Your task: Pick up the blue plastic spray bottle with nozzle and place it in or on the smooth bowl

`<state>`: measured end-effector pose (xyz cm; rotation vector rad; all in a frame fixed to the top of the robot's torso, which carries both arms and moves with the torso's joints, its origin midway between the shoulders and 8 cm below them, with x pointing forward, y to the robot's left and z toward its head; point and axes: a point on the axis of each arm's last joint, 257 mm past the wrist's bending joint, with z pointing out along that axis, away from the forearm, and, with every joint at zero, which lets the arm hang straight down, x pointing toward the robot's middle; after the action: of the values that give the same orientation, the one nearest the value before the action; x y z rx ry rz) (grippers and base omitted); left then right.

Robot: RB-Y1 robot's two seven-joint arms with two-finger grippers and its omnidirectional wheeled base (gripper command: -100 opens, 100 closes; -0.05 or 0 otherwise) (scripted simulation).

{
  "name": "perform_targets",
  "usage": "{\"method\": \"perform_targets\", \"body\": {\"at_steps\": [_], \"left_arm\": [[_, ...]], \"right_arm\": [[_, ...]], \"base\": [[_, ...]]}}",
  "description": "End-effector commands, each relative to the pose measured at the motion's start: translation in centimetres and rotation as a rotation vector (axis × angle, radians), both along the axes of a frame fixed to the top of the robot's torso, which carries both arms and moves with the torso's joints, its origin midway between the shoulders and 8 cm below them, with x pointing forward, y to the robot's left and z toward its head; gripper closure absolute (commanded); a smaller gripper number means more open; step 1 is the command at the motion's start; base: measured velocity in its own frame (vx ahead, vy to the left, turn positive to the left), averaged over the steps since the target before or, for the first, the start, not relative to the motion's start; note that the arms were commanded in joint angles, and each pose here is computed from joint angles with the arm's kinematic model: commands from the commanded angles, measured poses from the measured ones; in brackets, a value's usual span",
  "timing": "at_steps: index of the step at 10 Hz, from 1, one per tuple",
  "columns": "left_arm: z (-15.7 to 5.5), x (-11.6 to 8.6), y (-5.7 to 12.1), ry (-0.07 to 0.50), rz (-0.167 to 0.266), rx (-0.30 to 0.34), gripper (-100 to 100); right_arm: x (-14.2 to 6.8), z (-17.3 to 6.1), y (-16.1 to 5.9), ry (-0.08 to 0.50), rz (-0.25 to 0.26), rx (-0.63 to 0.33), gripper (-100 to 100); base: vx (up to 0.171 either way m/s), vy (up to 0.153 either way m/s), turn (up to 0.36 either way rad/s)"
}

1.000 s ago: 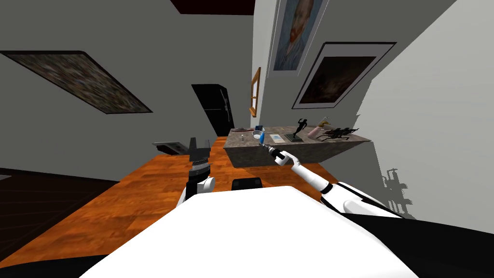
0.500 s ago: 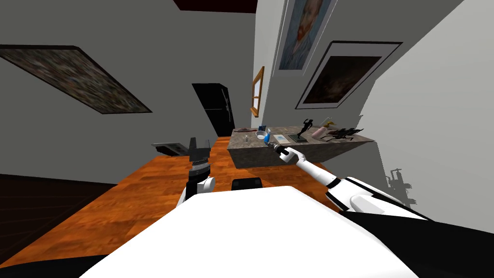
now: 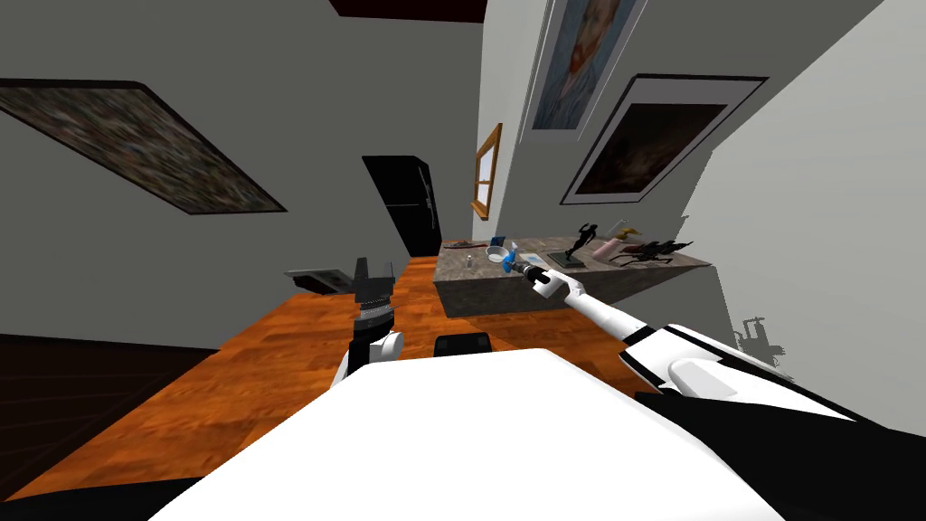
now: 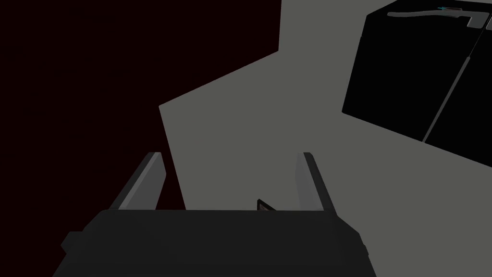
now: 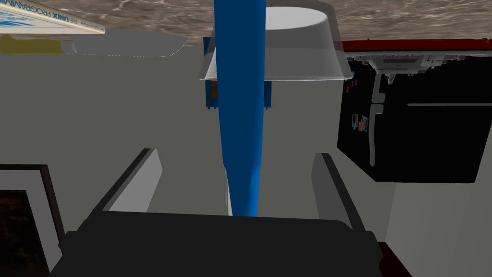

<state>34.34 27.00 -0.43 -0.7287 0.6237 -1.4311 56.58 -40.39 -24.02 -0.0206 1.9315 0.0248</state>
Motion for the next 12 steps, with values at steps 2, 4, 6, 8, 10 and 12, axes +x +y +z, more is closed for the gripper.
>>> {"method": "perform_targets", "body": {"at_steps": [2, 4, 6, 8, 10, 12], "left_arm": [[0.0, 0.0, 0.0, 0.0, 0.0, 0.0, 0], [0.0, 0.0, 0.0, 0.0, 0.0, 0.0, 0], [0.0, 0.0, 0.0, 0.0, 0.0, 0.0, 0], [0.0, 0.0, 0.0, 0.0, 0.0, 0.0, 0], [0.0, 0.0, 0.0, 0.0, 0.0, 0.0, 0], [0.0, 0.0, 0.0, 0.0, 0.0, 0.0, 0]], "right_arm": [[0.0, 0.1, -0.2, 0.0, -0.002, -0.003, 0], [1.3, -0.1, -0.4, -0.004, -0.044, -0.003, -100], [2.3, -0.2, -0.5, -0.005, -0.077, -0.003, -100], [2.1, -0.3, -0.5, -0.005, -0.068, -0.003, 100], [2.1, -0.3, -0.6, -0.005, -0.07, -0.004, 100], [2.0, -0.3, -0.6, -0.004, -0.07, -0.004, 100]], "base": [[0.013, 0.034, -0.005], [-0.048, -0.067, 0.19], [-0.086, -0.109, 0.177], [-0.018, -0.034, 0.017], [-0.001, -0.003, -0.006], [0.0, 0.0, 0.0]]}}
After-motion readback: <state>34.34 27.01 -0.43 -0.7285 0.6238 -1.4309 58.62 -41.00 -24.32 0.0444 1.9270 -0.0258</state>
